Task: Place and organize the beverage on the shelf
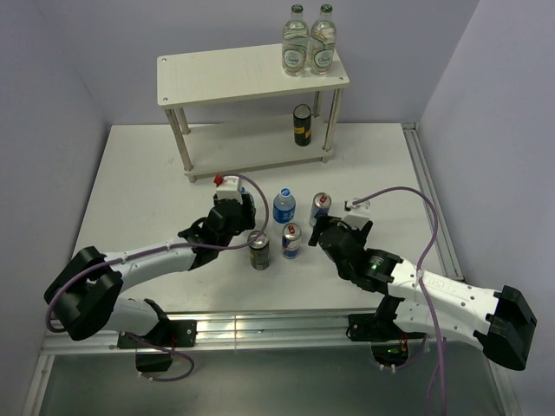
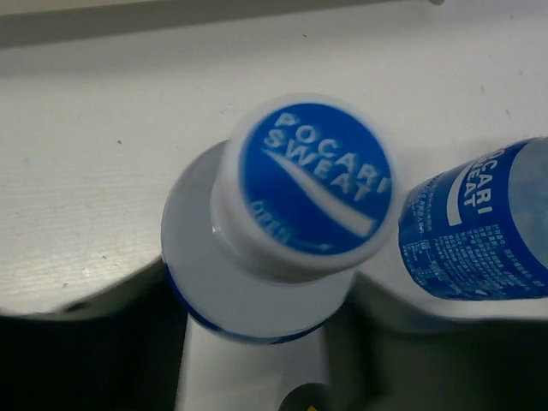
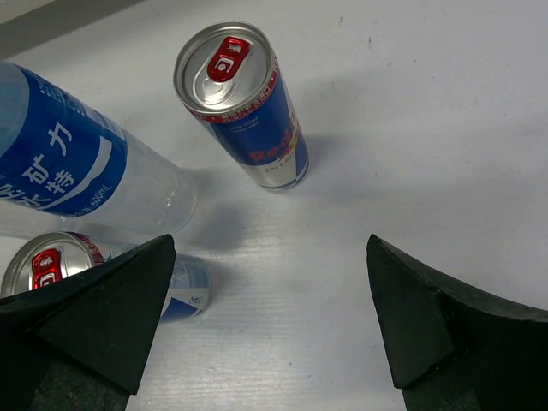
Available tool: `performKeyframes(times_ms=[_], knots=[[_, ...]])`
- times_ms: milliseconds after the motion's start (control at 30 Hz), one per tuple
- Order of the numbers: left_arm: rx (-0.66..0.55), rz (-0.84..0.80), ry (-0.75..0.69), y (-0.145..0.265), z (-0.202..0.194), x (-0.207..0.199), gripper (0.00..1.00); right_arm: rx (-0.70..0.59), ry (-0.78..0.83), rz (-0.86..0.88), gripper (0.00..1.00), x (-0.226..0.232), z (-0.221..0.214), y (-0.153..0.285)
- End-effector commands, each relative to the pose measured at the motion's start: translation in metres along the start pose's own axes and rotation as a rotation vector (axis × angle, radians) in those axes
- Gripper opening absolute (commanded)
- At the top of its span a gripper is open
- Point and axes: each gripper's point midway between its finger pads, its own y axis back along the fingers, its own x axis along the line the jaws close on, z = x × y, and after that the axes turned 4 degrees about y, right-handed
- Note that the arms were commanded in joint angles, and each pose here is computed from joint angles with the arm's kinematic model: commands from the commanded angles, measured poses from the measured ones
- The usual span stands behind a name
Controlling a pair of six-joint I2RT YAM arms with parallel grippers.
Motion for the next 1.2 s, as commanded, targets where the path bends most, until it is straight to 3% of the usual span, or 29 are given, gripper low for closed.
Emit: performKeyframes(times_ms=[0,67,100,133,200,267,300,533,767,867,1167], knots=[[-0.1,0.024,0.022,-0.008,0.032,-0.009,0.32,-0.042,-0.026,0.004,1.0,0.001,0.008,0.0],[-0.104,0.031,0.014,-0.009,0.039,-0.011,0.16,-0.042,-0.027,0.005,1.0,0.001,0.008,0.0],[-0.105,0.031,0.012,-0.007,0.043,-0.012,0.02,-0.045,-0.028,0.005,1.0,0.001,0.009,0.001],[-0.124,0.024,0.025,-0.001,0.054,-0.015,0.0,-0.043,-0.025,0.006,1.0,0.0,0.008,0.001],[-0.134,0.039,0.025,0.01,0.071,-0.017,0.0,-0.048,-0.032,0.006,1.0,0.0,0.009,0.001],[-0.202,0.041,0.065,0.032,0.116,-0.026,0.0,-0.049,-0.032,0.009,1.0,-0.001,0.009,0.001],[-0.174,0.071,0.031,0.04,0.119,-0.02,0.0,-0.05,-0.032,0.011,1.0,0.0,0.009,0.002],[-0.393,0.073,0.044,0.128,0.28,-0.045,0.0,-0.056,-0.033,0.014,1.0,0.0,0.009,0.001],[-0.582,0.13,-0.011,0.182,0.39,-0.052,0.0,-0.06,-0.037,0.023,1.0,0.001,0.009,0.002],[-0.641,0.148,-0.011,0.182,0.42,-0.053,0.0,-0.062,-0.039,0.027,1.0,0.0,0.009,0.002],[-0.702,0.187,0.012,0.107,0.47,-0.029,0.0,-0.07,-0.047,0.04,1.0,0.0,0.01,0.004]])
